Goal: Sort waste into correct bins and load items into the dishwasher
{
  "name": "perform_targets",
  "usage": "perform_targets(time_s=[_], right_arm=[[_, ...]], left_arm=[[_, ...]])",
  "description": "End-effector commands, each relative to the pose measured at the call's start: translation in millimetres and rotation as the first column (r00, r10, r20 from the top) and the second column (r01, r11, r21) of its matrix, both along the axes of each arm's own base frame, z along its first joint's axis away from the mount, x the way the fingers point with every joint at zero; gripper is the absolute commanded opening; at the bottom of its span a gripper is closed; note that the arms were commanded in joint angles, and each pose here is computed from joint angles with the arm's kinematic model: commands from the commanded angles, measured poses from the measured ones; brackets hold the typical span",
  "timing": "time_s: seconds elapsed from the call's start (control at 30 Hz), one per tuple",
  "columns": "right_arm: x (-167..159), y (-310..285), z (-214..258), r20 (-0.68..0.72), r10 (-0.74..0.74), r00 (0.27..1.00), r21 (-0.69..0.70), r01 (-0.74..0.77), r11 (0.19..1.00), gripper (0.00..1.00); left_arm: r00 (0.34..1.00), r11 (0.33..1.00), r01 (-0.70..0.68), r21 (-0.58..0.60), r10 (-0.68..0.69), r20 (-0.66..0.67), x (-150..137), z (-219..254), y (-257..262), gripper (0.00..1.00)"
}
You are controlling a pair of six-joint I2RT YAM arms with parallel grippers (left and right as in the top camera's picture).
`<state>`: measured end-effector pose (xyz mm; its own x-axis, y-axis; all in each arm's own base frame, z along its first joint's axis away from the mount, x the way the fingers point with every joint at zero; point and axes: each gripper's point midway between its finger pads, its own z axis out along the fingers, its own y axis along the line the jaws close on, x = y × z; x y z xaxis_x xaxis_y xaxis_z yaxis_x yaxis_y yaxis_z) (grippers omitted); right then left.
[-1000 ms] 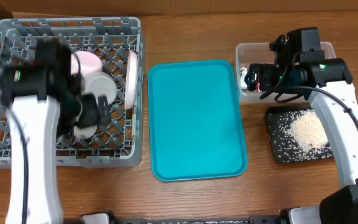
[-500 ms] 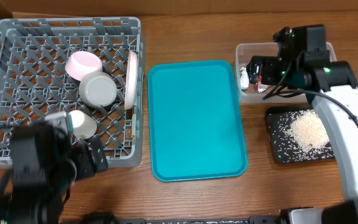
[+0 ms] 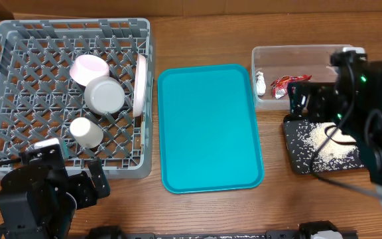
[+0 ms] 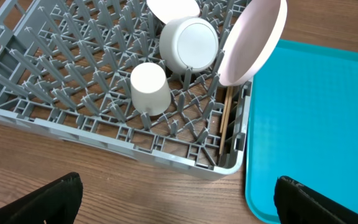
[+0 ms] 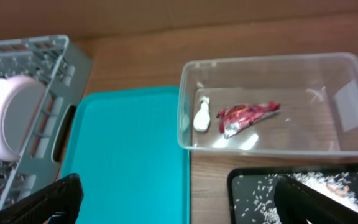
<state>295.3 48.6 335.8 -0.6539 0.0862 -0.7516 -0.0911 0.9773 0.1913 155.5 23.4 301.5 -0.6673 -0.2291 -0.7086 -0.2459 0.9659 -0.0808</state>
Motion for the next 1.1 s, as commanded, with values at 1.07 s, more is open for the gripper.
perform_targets(time_s=[1.07], right_arm=[[-23.6,-4.3,19.3,0.091,-0.004,0.996,-0.002,0.004,1.0,1.0]], left_arm=[[1.0,1.0,0.01,0.002,-0.01,-0.003,0.7,-1.7,-1.0,1.0]])
